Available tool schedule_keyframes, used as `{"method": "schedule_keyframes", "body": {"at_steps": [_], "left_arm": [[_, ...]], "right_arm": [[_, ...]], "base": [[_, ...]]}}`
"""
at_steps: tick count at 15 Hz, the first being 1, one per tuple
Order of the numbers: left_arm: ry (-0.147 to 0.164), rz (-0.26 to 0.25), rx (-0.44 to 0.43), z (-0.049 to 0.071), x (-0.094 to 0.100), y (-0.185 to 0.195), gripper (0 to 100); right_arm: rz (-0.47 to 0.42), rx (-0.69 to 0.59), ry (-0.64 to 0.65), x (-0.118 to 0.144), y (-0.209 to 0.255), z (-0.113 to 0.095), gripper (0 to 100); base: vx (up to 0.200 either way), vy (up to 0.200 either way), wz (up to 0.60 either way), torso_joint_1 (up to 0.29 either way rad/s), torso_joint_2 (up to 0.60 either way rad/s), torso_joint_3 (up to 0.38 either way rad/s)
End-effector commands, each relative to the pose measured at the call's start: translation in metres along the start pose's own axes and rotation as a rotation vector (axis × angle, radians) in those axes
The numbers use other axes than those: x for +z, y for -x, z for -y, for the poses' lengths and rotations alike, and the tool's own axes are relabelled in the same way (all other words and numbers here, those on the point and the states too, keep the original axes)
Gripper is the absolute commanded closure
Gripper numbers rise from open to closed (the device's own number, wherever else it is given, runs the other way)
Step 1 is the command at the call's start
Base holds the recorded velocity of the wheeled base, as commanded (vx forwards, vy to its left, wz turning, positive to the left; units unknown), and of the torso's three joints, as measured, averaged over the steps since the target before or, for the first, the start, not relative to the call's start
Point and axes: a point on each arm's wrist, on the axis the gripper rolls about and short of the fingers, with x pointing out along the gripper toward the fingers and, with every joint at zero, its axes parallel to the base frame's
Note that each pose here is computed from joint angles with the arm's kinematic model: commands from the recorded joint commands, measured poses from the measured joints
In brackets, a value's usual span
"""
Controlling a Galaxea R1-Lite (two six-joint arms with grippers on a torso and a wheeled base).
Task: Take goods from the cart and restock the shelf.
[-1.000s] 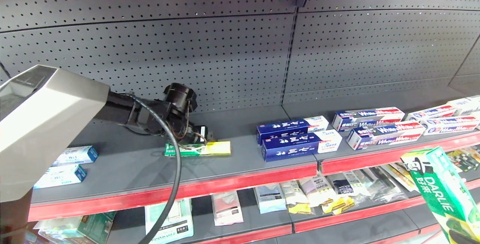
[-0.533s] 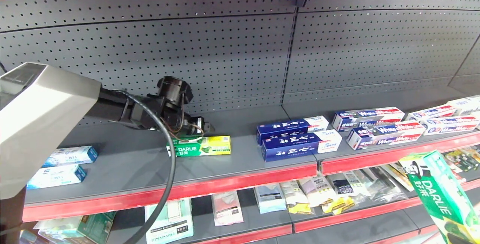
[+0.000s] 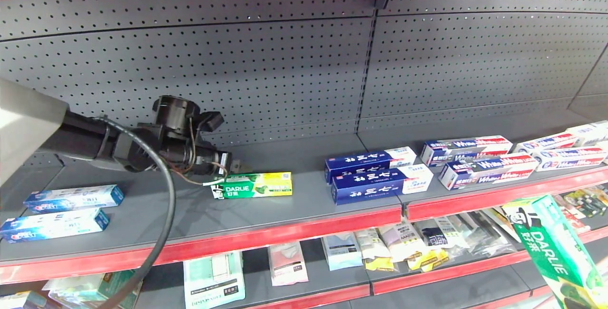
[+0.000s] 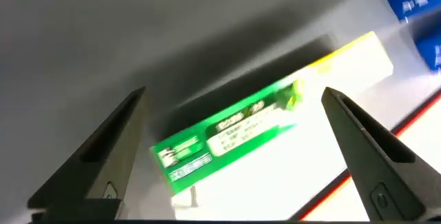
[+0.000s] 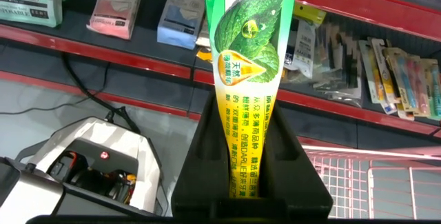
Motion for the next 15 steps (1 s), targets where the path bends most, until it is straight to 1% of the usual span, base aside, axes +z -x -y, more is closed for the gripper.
{"method": "schedule_keyframes", "body": {"at_steps": [1,2,3,4,5,6,7,8,10,12,13,14,15], "left_arm": [[-0.060,0.057,-0.048,-0.020,-0.023,0.015,0],[-0.108,0.097,-0.081,-0.028,-0.032,0.018,0],[-0.129,0.115,-0.096,-0.033,-0.036,0.019,0],[-0.185,0.157,-0.148,-0.041,-0.045,0.024,0],[-0.237,0.178,-0.200,-0.049,-0.053,0.029,0],[-0.266,0.188,-0.223,-0.053,-0.056,0.032,0],[-0.282,0.202,-0.259,-0.056,-0.058,0.038,0],[-0.278,0.212,-0.287,-0.057,-0.059,0.041,0],[-0.266,0.210,-0.313,-0.059,-0.061,0.043,0],[-0.247,0.187,-0.342,-0.059,-0.065,0.040,0],[-0.246,0.180,-0.345,-0.059,-0.067,0.039,0],[-0.280,0.170,-0.349,-0.063,-0.071,0.031,0],[-0.280,0.170,-0.349,-0.063,-0.071,0.031,0]], "right_arm": [[-0.003,0.001,0.003,0.000,0.000,0.000,100],[0.000,-0.003,0.007,0.001,0.000,0.000,100],[0.000,-0.003,0.009,0.001,0.000,0.000,100],[0.002,-0.007,0.013,0.001,0.000,0.000,100],[0.002,-0.007,0.013,0.001,0.000,0.001,100],[-0.001,-0.006,0.016,0.001,0.000,0.001,100],[-0.004,-0.011,0.017,0.000,0.000,0.000,100],[-0.011,-0.026,0.017,0.000,0.000,0.001,100],[-0.017,-0.039,0.020,0.000,0.000,0.001,100],[-0.021,-0.041,0.019,0.002,-0.001,0.002,100],[-0.024,-0.044,0.019,0.002,-0.001,0.002,100],[-0.036,-0.047,0.018,0.003,-0.003,0.003,100],[-0.036,-0.047,0.018,0.003,-0.003,0.003,100]], "base": [[0.000,0.000,0.00,0.000,0.00,0.000],[0.000,0.000,0.00,0.000,0.00,0.000],[0.000,0.000,0.00,0.000,0.00,0.000],[0.000,0.000,0.00,0.000,0.00,0.000],[0.000,0.000,0.00,0.000,0.00,0.000],[0.000,0.000,0.00,0.000,0.00,0.000],[0.000,0.000,0.00,0.000,0.00,0.000],[0.000,0.000,0.00,0.000,0.00,0.000],[0.000,0.000,0.00,0.000,0.00,0.000],[0.000,0.000,0.00,0.000,0.00,0.000],[0.000,0.000,0.00,0.000,0.00,0.000],[0.000,0.000,0.00,0.000,0.00,0.000],[0.000,0.000,0.00,0.000,0.00,0.000]]}}
